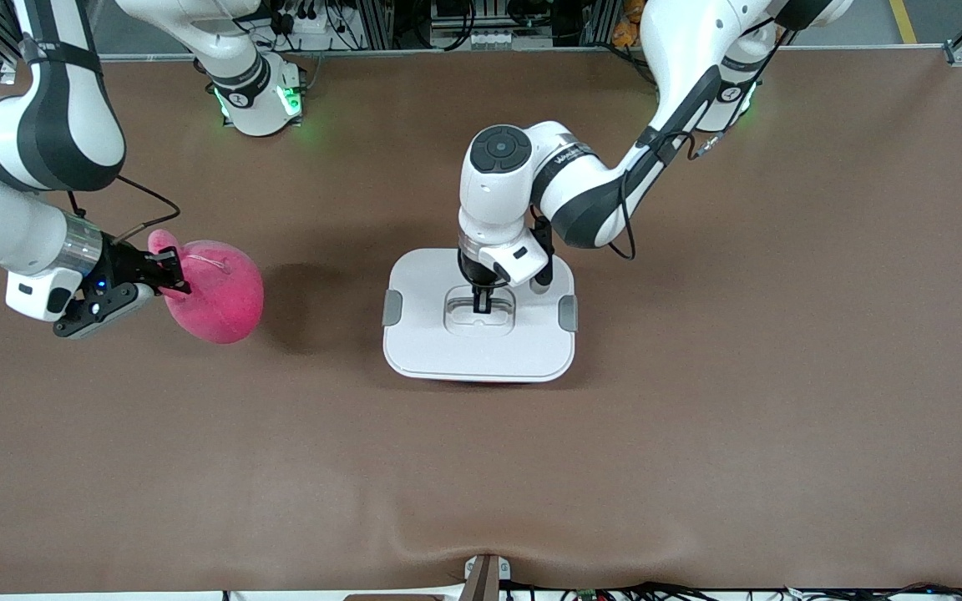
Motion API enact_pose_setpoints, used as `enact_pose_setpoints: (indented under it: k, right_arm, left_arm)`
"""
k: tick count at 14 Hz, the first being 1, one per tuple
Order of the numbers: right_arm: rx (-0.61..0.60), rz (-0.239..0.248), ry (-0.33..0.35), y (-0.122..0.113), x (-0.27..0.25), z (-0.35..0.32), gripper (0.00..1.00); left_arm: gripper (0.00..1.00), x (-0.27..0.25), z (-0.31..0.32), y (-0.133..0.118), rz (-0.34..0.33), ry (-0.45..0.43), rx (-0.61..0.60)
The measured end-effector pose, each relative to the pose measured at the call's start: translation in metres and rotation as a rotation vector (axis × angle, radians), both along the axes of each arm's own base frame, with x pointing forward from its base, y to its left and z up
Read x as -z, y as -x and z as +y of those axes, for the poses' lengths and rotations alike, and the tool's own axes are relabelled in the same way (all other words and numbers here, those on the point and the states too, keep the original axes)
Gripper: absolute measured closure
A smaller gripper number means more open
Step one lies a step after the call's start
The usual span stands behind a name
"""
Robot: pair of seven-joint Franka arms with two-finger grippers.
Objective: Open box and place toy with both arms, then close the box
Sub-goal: 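Lift the pink toy with the right gripper while the left gripper holds the lid, then lift the white lid off the box with the left gripper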
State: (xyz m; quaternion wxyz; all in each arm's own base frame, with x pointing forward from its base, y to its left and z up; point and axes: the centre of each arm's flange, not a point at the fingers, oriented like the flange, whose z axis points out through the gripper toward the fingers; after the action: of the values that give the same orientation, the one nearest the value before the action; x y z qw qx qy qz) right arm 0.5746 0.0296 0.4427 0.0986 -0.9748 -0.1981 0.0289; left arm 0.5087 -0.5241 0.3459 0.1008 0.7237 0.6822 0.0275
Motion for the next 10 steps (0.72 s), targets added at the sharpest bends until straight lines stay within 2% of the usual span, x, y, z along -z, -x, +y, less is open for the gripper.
enact_pose_setpoints:
  k: [10]
  right_arm:
    - [0.072,0.035,0.009,0.003,-0.004,0.027,0.88]
  left_arm:
    - [0.93,-0.005,0.0,-0.002,-0.006,-0.002,-0.001]
